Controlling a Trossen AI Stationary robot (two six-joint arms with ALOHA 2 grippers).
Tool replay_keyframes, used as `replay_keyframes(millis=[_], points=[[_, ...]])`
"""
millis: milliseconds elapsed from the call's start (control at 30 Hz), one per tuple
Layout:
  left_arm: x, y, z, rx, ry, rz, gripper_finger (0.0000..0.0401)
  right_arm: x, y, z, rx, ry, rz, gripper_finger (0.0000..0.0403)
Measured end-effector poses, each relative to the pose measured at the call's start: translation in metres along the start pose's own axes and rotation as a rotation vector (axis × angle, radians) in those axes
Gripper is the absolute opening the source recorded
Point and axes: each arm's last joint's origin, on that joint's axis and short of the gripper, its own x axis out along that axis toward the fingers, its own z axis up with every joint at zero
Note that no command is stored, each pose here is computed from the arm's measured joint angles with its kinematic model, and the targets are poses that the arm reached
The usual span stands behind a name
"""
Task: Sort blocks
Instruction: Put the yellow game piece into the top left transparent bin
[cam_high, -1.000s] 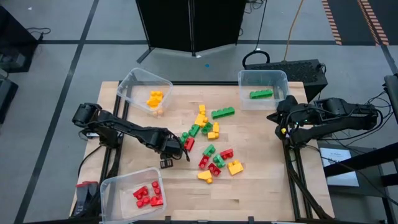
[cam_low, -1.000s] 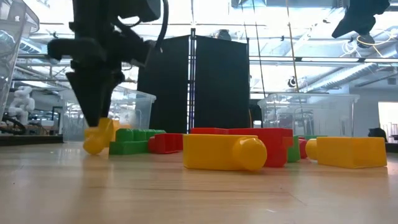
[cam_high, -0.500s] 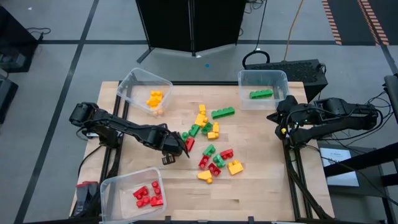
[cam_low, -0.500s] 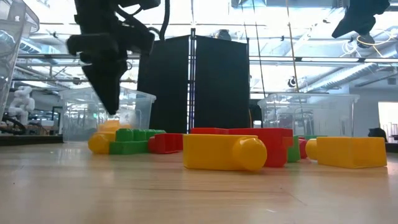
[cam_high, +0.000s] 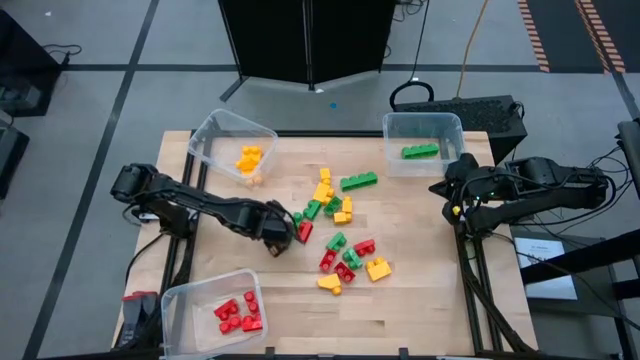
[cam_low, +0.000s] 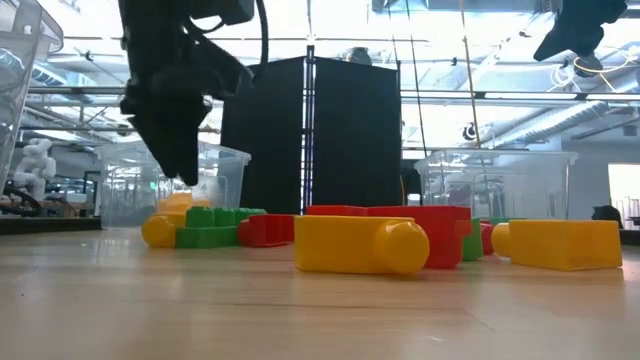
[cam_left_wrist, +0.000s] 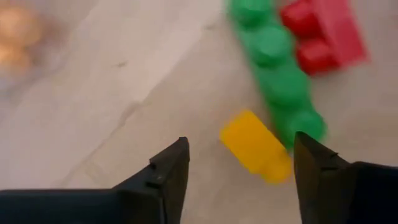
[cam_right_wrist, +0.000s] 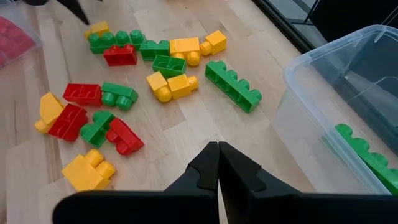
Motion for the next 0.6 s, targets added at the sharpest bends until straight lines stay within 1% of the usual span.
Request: replay_keyframes(millis=[133,233,300,367,600], points=[[0.003,0.005,0.002,-0.163,0.012,0.047,0.0199,0.0,0.0,0.0,-0.007,0.0,0.0,0.0006],[0.004,0.007,0.006,-0.285,0.007,0.042,0.0201,0.0,0.0,0.0,-0.016,0.0,-0.001,0.0006],[0.004,0.008,0.007,-0.34,0.011,0.042,0.0201,0.0,0.0,0.0,-0.018,0.0,-0.001,0.0006],[0.005,0.009,0.008,-0.374,0.036,0.032,0.0201,0.0,0.0,0.0,-0.019,0.0,0.0,0.0006],[0.017,0.003,0.008,-0.383,0.127,0.019,0.0202,0.0,0.0,0.0,-0.018,0.0,-0.001,0.0006]])
